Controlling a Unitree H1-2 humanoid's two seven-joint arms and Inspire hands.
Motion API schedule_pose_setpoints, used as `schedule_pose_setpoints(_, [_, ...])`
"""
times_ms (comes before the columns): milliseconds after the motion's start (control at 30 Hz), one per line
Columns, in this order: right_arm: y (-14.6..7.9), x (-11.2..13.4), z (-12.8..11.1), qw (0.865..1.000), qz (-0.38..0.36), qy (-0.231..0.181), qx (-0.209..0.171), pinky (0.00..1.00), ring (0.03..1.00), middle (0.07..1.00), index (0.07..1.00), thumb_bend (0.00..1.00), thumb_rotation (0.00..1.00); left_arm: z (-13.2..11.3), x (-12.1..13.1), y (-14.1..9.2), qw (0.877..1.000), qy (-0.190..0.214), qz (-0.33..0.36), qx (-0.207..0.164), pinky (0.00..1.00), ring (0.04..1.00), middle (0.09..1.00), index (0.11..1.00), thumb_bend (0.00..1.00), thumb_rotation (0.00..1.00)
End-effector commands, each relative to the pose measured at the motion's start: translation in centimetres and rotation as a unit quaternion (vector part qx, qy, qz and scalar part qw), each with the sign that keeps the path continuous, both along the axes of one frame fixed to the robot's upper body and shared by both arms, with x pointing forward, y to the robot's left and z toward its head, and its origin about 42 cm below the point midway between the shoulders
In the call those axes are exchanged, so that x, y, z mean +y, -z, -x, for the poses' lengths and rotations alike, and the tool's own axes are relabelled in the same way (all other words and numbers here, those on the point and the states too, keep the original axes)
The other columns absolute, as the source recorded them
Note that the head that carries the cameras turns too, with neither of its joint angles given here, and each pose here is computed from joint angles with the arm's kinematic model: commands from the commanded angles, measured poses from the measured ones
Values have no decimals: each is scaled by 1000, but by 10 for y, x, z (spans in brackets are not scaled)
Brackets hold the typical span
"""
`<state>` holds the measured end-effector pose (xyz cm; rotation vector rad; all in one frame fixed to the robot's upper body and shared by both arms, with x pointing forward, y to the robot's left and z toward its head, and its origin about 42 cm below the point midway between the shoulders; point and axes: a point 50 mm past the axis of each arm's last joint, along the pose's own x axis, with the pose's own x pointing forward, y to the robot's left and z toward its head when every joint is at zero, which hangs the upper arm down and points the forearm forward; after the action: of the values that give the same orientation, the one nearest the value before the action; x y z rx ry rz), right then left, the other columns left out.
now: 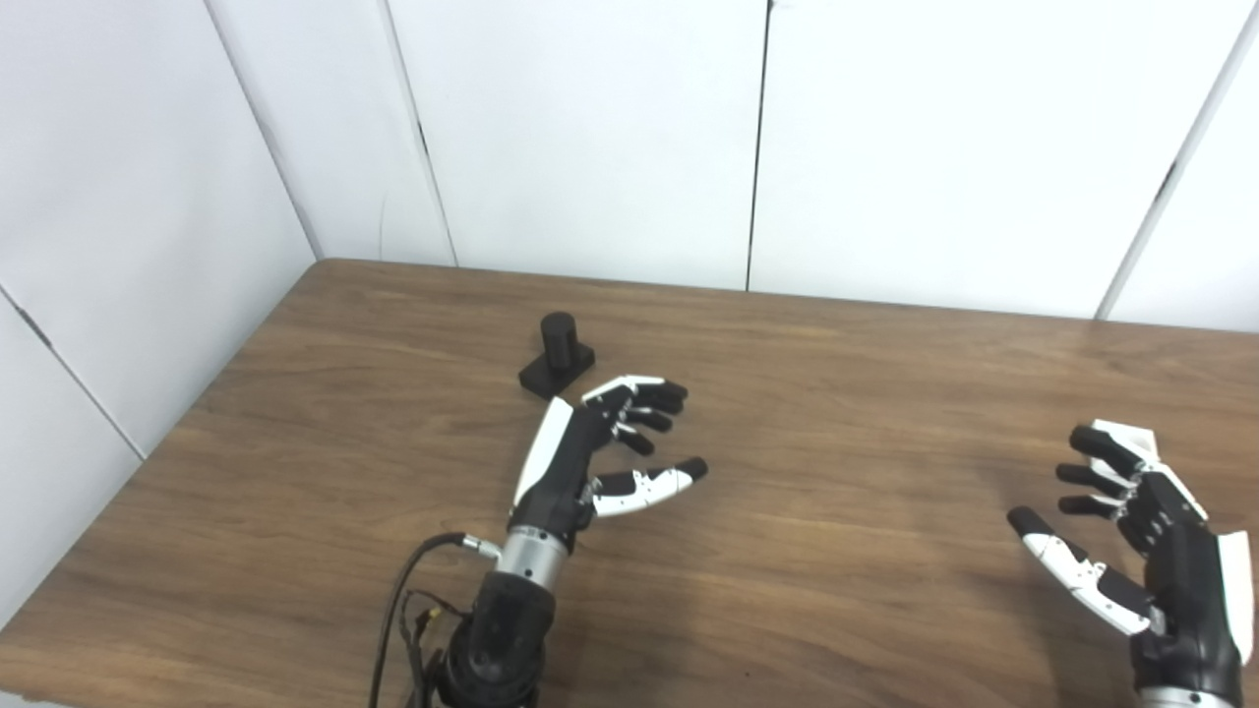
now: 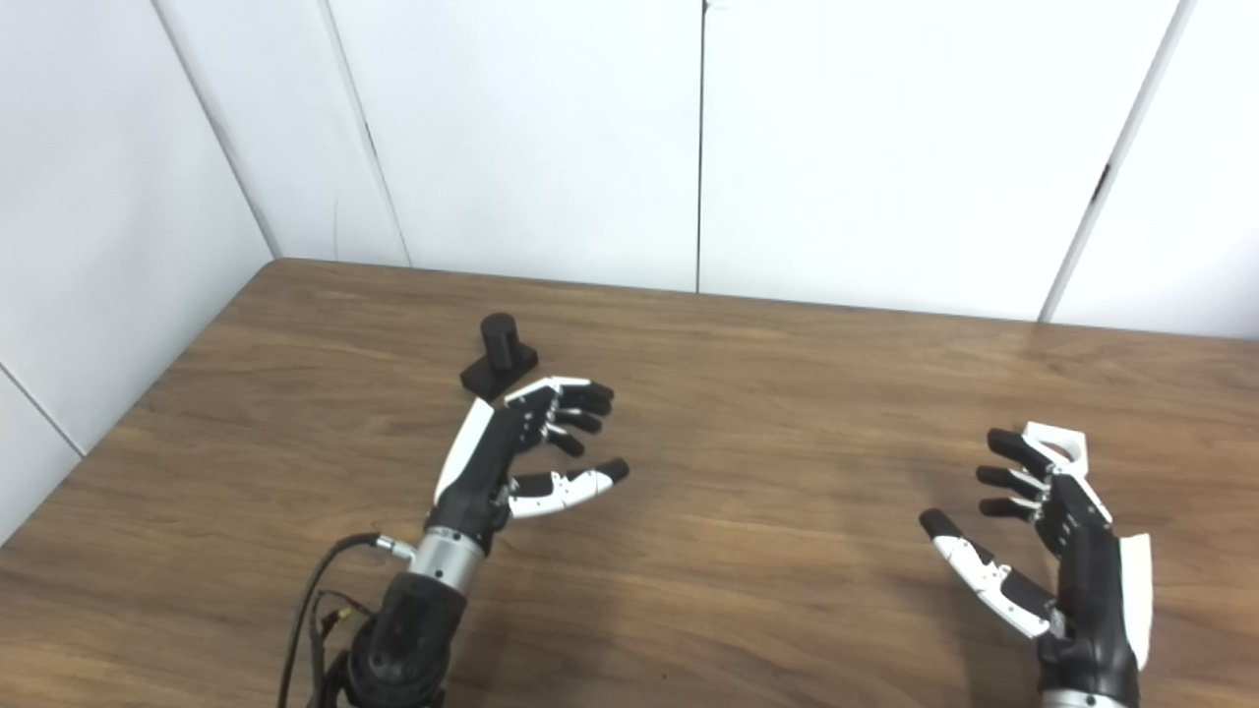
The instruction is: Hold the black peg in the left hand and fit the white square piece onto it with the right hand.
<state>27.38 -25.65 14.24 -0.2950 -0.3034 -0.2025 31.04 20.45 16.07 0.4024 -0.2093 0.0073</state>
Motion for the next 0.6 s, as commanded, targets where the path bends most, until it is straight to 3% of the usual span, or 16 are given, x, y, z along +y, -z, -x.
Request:
schedule_pose_setpoints(0, [-2, -5, -2, 1000, 7, 0, -14, 560, 679, 763, 729, 602, 168, -8, 1, -26, 999, -16, -10, -51, 563, 662, 679, 642, 639, 89])
schedule_pose_setpoints(267, [-3, -7, -2, 1000, 3, 1, -11, 557, 676, 764, 731, 595, 150, -13, 9, -38, 990, -81, -93, -62, 579, 669, 690, 649, 637, 152])
schedule_pose_setpoints(567, [-3, -9, -2, 1000, 4, 3, -8, 548, 682, 767, 732, 588, 125, -24, 20, -45, 982, -124, -125, -70, 584, 696, 715, 655, 631, 109])
